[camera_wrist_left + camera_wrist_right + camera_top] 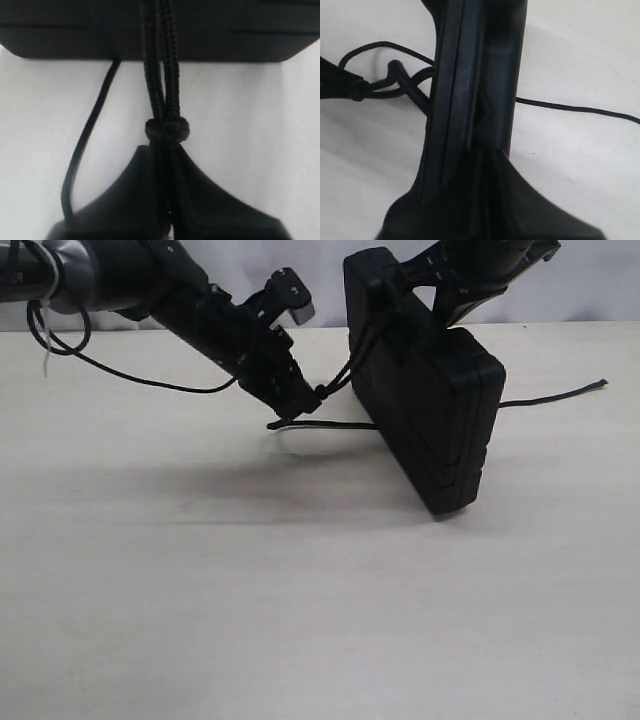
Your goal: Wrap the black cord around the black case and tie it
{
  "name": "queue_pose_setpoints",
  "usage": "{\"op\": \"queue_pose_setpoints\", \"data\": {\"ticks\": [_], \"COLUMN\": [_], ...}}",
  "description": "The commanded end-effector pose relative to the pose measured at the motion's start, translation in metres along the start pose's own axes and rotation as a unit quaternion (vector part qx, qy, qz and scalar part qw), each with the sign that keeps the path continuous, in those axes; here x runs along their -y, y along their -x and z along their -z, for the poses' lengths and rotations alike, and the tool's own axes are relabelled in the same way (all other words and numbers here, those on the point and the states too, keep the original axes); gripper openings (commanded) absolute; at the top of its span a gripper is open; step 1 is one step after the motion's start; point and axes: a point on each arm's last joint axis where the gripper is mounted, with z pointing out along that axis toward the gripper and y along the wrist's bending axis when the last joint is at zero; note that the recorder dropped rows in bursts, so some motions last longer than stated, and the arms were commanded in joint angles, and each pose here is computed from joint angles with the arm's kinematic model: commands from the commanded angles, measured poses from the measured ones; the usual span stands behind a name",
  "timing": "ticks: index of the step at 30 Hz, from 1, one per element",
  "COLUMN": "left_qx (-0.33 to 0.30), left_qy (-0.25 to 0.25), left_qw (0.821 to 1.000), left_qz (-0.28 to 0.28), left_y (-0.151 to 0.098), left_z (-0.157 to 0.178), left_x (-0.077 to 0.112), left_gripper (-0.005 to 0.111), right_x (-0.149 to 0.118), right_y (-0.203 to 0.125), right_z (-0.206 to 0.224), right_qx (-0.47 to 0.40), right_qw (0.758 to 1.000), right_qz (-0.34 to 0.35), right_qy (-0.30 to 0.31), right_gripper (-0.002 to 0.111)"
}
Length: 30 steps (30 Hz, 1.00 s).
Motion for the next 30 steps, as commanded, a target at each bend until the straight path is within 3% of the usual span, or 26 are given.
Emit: {"op": "queue_pose_setpoints", "data": {"ticks": [1,10,14,17,19,21,24,30], "left_qx": [0.018,-0.104,-0.087,-0.076,-0.074,-0.074,-0.070,-0.084], "left_qy": [0.032,0.127,0.146,0.158,0.201,0.220,0.224,0.235], "left_qw": [0.999,0.978,0.977,0.978,0.972,0.969,0.969,0.959], "left_qz": [-0.014,-0.125,-0.126,-0.116,-0.097,-0.082,-0.079,-0.134], "left_y": [0.015,0.027,0.036,0.041,0.046,0.047,0.049,0.058], "left_z": [0.015,-0.011,-0.016,-0.008,0.005,0.010,0.008,0.001], "left_x": [0.004,0.031,0.037,0.038,0.034,0.032,0.034,0.048], "left_gripper": [0.000,0.000,0.000,0.000,0.000,0.000,0.000,0.000], "right_x": [0.000,0.000,0.000,0.000,0.000,0.000,-0.002,-0.002], "right_y": [-0.001,-0.001,-0.001,-0.001,-0.001,-0.001,-0.001,-0.001], "right_z": [0.001,0.001,0.001,0.001,0.001,0.001,0.001,0.009], "right_qx": [-0.002,-0.002,-0.002,-0.002,-0.002,-0.002,0.000,0.008], "right_qw": [1.000,1.000,1.000,1.000,1.000,1.000,1.000,1.000], "right_qz": [0.003,0.003,0.003,0.003,0.003,0.003,-0.001,0.000], "right_qy": [0.000,0.000,0.000,0.000,0.000,0.000,0.011,0.010], "right_gripper": [0.004,0.004,0.006,0.020,0.031,0.036,0.036,0.036]}}
